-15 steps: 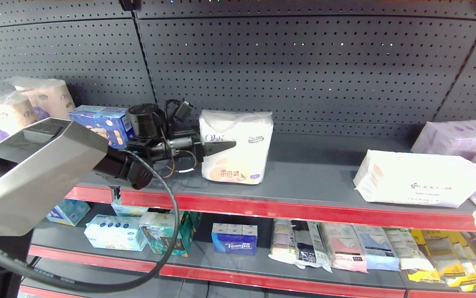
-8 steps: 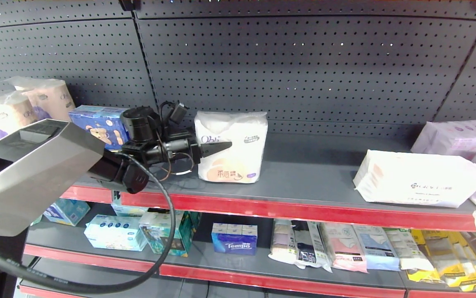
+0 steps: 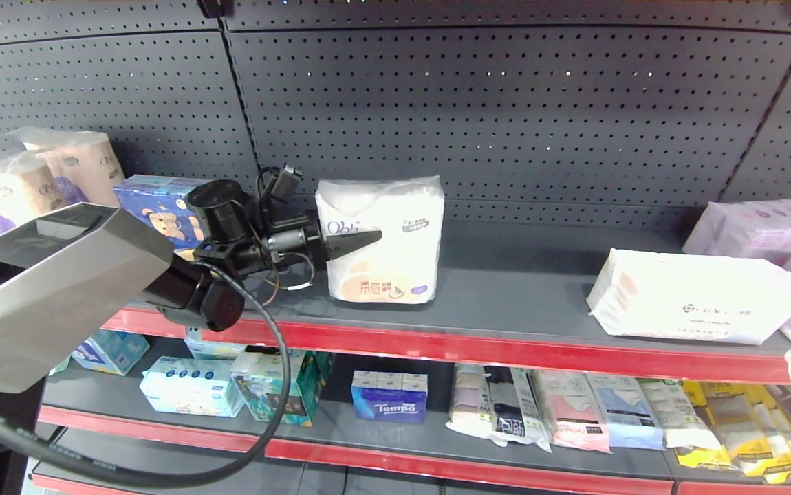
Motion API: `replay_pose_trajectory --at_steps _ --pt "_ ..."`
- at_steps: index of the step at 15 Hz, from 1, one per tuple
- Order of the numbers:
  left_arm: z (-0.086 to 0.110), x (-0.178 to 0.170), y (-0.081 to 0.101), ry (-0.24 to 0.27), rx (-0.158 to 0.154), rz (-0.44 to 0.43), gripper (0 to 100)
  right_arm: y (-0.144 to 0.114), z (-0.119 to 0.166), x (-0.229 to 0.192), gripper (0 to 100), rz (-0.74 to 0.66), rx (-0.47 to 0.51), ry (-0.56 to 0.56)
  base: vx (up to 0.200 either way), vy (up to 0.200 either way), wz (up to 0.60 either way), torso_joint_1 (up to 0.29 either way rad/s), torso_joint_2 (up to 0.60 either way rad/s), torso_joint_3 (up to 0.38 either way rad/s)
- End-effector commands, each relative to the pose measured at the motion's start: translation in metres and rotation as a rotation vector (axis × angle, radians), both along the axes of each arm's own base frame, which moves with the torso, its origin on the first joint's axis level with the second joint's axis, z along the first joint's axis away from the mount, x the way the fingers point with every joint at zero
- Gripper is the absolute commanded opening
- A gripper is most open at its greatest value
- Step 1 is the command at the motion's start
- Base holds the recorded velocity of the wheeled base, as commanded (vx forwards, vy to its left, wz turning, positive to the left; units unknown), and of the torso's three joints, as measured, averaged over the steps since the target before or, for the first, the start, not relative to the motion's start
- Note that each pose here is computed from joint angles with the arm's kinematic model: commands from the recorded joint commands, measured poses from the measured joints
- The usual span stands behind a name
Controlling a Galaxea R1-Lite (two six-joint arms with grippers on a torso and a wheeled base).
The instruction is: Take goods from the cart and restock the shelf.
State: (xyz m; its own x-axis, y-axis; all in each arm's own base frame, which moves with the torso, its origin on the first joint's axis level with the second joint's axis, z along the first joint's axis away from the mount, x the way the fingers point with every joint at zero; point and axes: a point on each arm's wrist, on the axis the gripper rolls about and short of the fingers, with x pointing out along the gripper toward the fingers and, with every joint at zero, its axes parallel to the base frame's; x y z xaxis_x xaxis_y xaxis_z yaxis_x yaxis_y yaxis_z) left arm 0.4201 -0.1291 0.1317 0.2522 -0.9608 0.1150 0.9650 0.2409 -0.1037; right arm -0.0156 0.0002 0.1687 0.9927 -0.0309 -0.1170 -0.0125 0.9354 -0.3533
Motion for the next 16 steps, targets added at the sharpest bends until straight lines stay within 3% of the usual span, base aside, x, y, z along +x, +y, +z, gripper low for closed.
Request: replay_pose_trajectory --at_steps 1,16 --pt "-0.0096 -0.004 0.0006 0.028 0.007 -0.011 0 0.0 0.0 0.0004 0 -0.001 0.0 0.002 0.0 0.0 0.0 0.0 0.0 0.0" --pt "-0.0195 -0.0043 -0.0013 0.014 0.003 -0.003 0 0.0 0.0025 -0.0003 0 -0.004 -0.001 -0.007 0.0 0.0 0.0 0.0 0.0 0.0"
